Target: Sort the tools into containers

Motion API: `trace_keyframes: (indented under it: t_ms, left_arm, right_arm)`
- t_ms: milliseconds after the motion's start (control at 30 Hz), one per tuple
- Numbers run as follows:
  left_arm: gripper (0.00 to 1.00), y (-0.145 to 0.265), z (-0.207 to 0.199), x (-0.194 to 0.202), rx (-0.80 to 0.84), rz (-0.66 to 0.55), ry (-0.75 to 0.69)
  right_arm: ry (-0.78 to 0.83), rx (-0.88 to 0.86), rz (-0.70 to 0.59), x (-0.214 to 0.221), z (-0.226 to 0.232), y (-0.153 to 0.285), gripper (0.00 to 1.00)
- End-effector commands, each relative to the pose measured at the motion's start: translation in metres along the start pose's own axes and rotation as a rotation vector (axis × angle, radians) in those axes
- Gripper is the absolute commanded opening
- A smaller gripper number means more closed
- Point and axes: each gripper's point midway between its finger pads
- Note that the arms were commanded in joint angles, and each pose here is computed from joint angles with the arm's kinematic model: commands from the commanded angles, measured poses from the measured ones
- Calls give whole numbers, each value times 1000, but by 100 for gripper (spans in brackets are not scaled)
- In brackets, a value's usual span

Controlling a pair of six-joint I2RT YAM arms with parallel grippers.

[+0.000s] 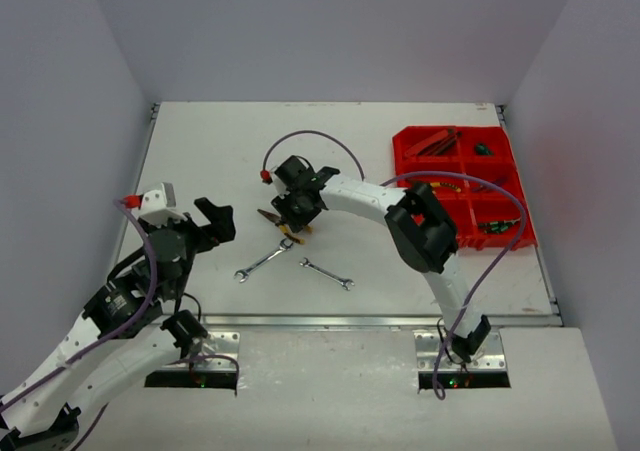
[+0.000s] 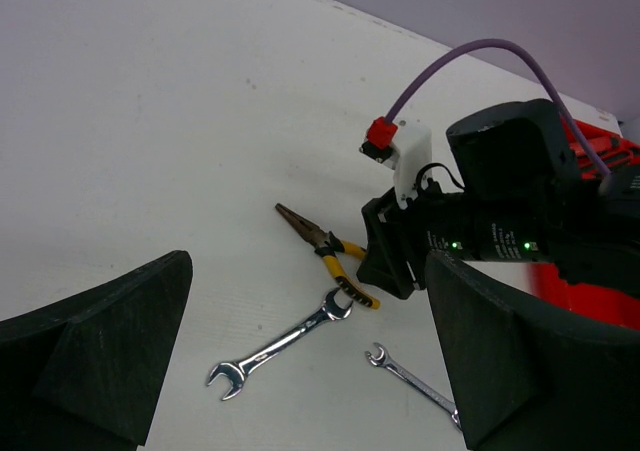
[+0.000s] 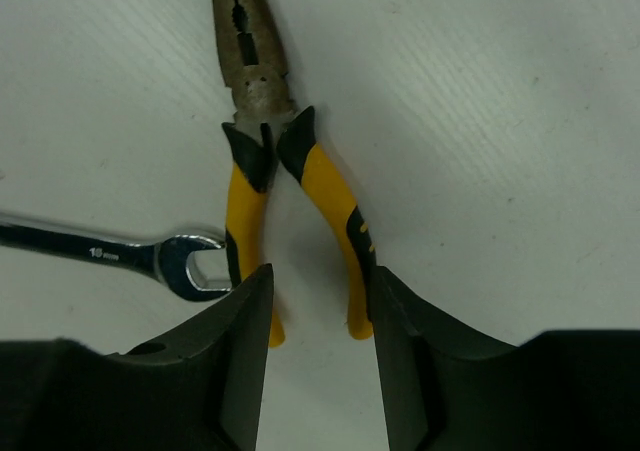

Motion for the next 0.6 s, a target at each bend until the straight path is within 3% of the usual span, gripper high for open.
trace_keyframes:
  t_ms: [0, 267, 567]
  left_arm:
    - [100, -1, -8, -10, 14, -15, 14]
    - [100, -5, -13, -5, 26, 10, -14]
    - [100, -6, -15, -4, 33, 12, -21]
  right_arm:
    - [55, 75, -68, -31, -12, 22, 44]
    - [99, 78, -50, -29, -14, 16, 42]
    - [112, 10, 59, 0, -6, -10, 34]
Point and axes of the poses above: each gripper's point midway between its finger pads, its own y axis back along the fingers, its own z axis along the line the jaws close on, x = y × z, and after that the axes turned 5 degrees about -y, right-handed
